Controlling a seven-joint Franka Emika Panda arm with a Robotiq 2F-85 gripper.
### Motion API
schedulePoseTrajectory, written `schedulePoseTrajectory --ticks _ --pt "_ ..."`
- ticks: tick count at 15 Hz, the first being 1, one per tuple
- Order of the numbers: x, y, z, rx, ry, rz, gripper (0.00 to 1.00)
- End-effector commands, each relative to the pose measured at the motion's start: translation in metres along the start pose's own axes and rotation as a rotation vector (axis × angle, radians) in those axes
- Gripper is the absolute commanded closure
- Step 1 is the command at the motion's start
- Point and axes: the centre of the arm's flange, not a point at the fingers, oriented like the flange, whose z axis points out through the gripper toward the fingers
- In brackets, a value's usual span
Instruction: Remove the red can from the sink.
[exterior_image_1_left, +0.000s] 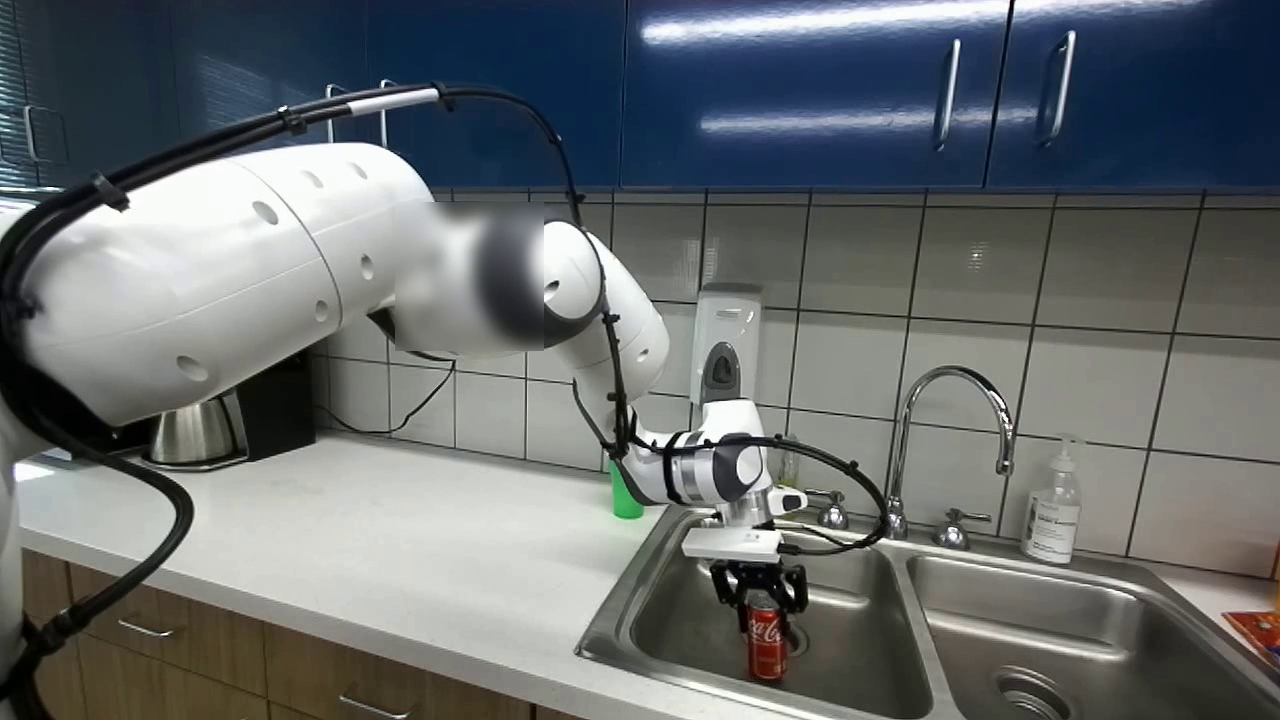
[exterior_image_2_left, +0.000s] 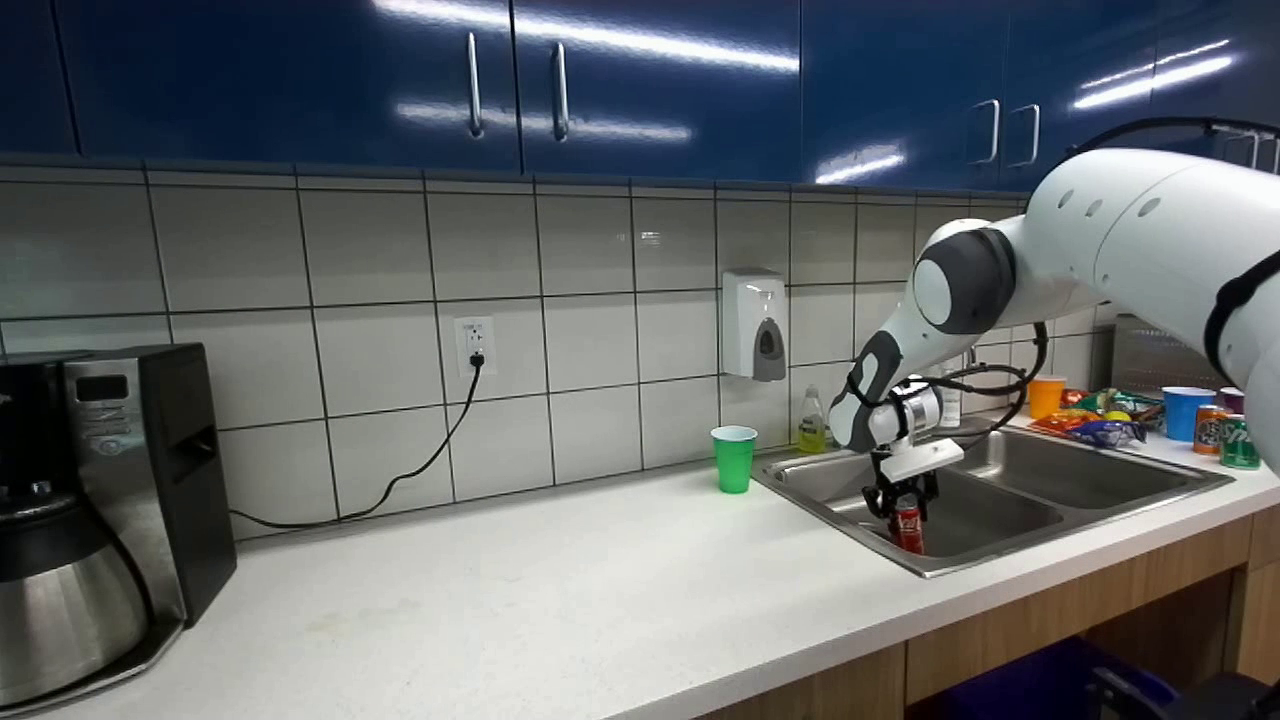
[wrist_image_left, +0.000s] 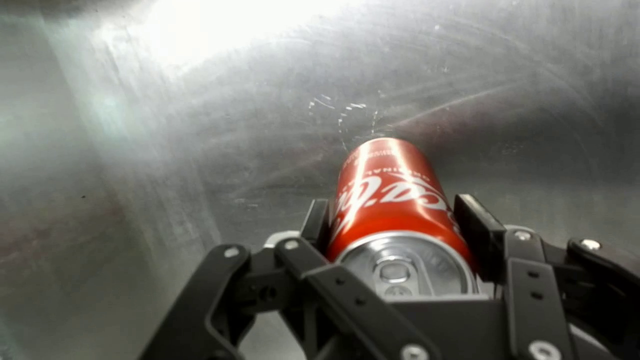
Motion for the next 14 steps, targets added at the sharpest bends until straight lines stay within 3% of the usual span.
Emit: schedulePoseTrajectory --ticks 1,7,14 --pt "-0.001 0.001 -0.039 0.01 0.002 0.021 0.59" --pt "-0.005 0.002 -0.087 0.01 0.043 0.016 0.59" --pt "-0.038 0.011 -0.135 0.024 0.051 0.021 0.59"
